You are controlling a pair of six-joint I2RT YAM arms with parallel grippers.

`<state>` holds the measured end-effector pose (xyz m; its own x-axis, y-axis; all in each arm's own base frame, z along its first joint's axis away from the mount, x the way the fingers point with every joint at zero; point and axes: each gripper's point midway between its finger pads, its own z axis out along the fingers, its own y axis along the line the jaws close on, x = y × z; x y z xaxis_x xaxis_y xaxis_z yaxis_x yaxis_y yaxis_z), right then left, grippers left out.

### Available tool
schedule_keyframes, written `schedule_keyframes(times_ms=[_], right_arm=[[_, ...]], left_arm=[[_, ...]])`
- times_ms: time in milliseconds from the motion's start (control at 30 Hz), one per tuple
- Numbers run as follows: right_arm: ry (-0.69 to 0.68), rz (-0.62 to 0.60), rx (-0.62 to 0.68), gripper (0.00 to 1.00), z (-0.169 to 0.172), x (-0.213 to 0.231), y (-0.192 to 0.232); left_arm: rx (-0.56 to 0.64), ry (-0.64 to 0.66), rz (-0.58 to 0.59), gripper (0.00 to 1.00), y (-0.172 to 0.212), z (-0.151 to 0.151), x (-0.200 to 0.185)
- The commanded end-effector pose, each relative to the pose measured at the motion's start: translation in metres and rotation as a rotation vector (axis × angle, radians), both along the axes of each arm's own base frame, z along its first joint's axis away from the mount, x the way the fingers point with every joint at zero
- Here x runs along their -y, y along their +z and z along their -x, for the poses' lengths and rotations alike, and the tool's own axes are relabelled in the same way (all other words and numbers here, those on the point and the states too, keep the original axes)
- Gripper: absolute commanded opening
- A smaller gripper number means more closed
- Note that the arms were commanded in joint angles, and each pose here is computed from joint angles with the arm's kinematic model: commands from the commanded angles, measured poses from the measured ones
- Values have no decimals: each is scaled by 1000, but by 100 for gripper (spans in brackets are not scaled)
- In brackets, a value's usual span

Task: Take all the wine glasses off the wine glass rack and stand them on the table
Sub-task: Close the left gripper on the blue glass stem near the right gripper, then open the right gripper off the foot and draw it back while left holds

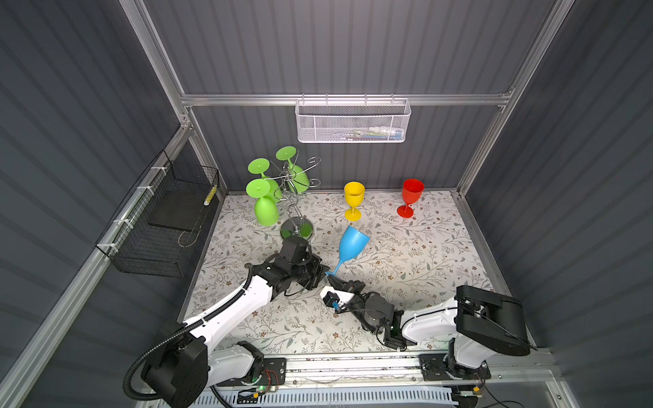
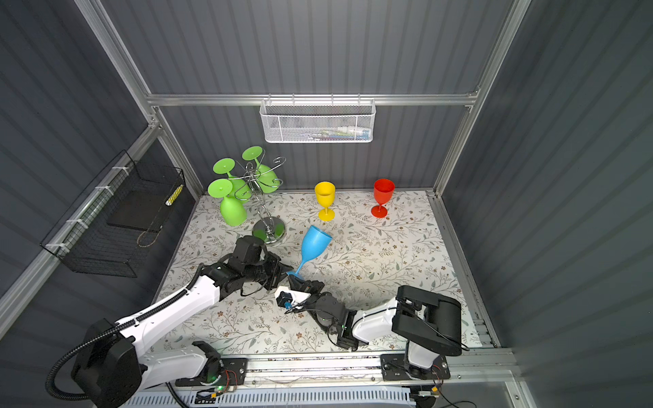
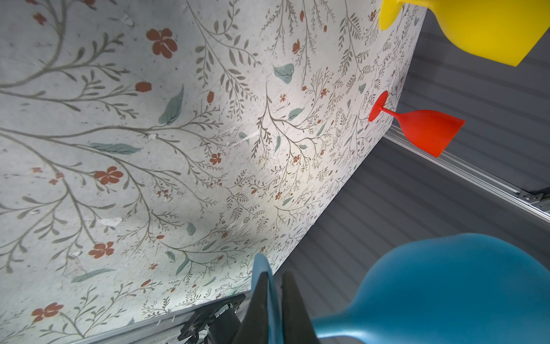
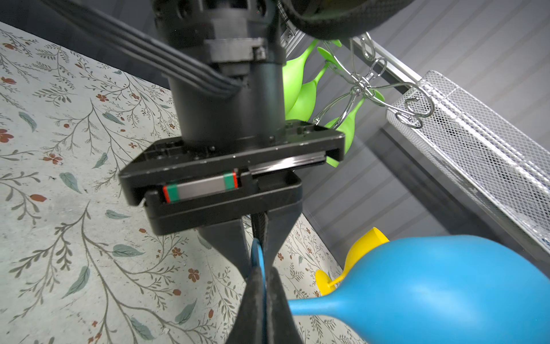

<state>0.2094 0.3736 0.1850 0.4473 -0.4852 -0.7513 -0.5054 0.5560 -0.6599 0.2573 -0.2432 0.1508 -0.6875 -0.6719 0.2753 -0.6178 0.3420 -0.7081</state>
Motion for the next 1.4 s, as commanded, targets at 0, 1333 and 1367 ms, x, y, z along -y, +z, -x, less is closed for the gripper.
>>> schedule_keyframes(times_ms=[0,1333,1367], right_arm=[[8,-61,3,0,-1,-5,16],[-159,-383,-694,47,-36,119,96],[-176,-394,-731,47,-41,124,98]], left_arm=[[-14,-6,1,9,-5,2,2],[104,62,-16,5,-28,-28,-2],[112,53,-20,5,-28,-30,-1]])
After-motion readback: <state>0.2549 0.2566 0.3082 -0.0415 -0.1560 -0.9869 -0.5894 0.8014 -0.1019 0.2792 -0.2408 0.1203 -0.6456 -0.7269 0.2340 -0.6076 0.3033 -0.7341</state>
